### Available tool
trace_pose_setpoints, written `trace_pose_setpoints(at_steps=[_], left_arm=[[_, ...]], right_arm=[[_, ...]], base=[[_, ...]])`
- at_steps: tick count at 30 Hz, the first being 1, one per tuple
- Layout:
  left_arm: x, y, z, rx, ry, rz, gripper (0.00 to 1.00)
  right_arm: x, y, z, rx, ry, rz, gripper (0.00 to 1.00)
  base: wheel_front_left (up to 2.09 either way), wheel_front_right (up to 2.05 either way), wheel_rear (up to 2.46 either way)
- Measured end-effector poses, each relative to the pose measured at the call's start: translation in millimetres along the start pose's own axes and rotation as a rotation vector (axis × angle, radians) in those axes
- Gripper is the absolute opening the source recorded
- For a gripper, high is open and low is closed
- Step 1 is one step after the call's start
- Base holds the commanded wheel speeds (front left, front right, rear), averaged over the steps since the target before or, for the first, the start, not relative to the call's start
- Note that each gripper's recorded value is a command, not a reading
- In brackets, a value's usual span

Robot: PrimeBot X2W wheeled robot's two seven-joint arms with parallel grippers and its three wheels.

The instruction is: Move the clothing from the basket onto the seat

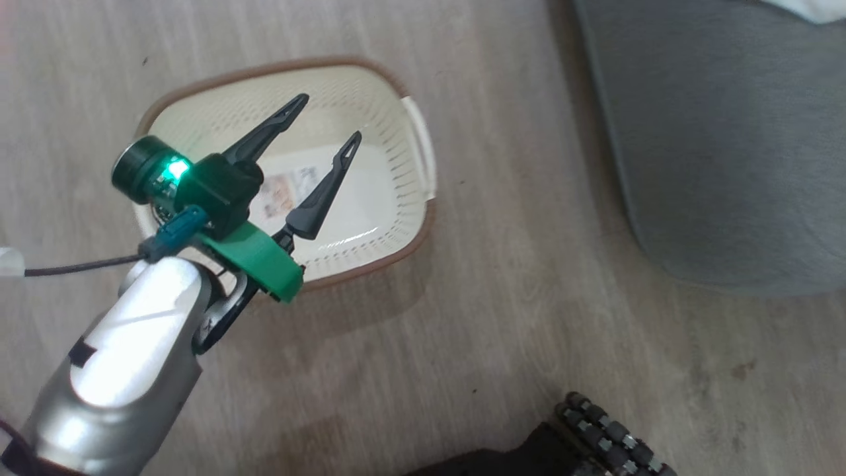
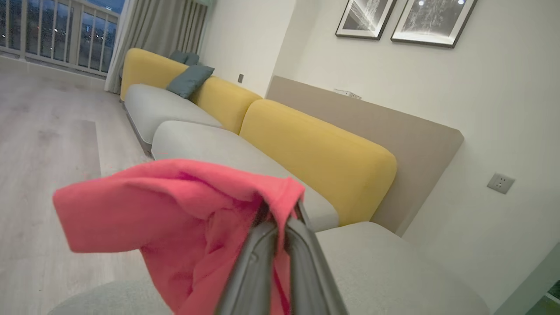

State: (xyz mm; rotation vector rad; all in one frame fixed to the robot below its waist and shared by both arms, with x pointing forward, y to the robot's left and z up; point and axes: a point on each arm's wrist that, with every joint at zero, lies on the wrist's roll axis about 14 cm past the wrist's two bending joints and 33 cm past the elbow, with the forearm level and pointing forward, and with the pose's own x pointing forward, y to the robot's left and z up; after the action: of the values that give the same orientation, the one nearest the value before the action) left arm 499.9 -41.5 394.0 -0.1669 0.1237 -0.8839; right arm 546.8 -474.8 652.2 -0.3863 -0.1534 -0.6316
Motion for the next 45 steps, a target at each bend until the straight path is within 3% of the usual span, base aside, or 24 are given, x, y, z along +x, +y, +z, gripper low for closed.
trace_pose_setpoints(at_steps=[5,11,13,14,25,31,37,45], left_arm=[[-10.8,13.7,-14.9,-0.01,0.028,0.034,1.0],[-23.4,25.9,-30.7,-0.024,0.068,0.065,1.0],[-24.4,28.6,-29.2,-0.025,0.065,0.074,1.0],[-24.7,28.9,-28.2,-0.021,0.065,0.076,1.0],[-25.1,23.8,-0.5,0.009,0.037,0.098,1.0],[-39.7,21.3,30.0,0.018,-0.006,0.172,1.0],[-67.7,28.1,53.5,0.009,-0.044,0.302,1.0],[-134.8,46.3,68.8,0.043,-0.054,0.524,1.0]], right_arm=[[3.3,1.8,-30.3,-0.012,0.071,-0.042,0.0],[-32.1,-7.2,-118.4,0.007,0.289,-0.108,0.0],[-51.9,-3.2,-147.2,0.013,0.363,-0.092,0.46],[-59.6,0.3,-156.9,0.014,0.385,-0.074,1.0],[-90.5,9.0,-164.9,0.063,0.348,0.06,1.0],[-114.7,20.1,-139.6,0.112,0.291,0.16,1.0],[-133.5,57.2,-90.6,0.178,0.165,0.299,1.0],[-202.8,139.7,-61.7,0.303,0.142,0.529,1.0]], base=[[0.0,0.0,0.0],[0.0,0.0,0.0],[0.0,0.0,0.0],[0.0,0.0,0.0],[0.0,0.0,0.0],[0.0,0.0,0.0],[0.0,0.0,0.0],[0.0,0.0,0.0]])
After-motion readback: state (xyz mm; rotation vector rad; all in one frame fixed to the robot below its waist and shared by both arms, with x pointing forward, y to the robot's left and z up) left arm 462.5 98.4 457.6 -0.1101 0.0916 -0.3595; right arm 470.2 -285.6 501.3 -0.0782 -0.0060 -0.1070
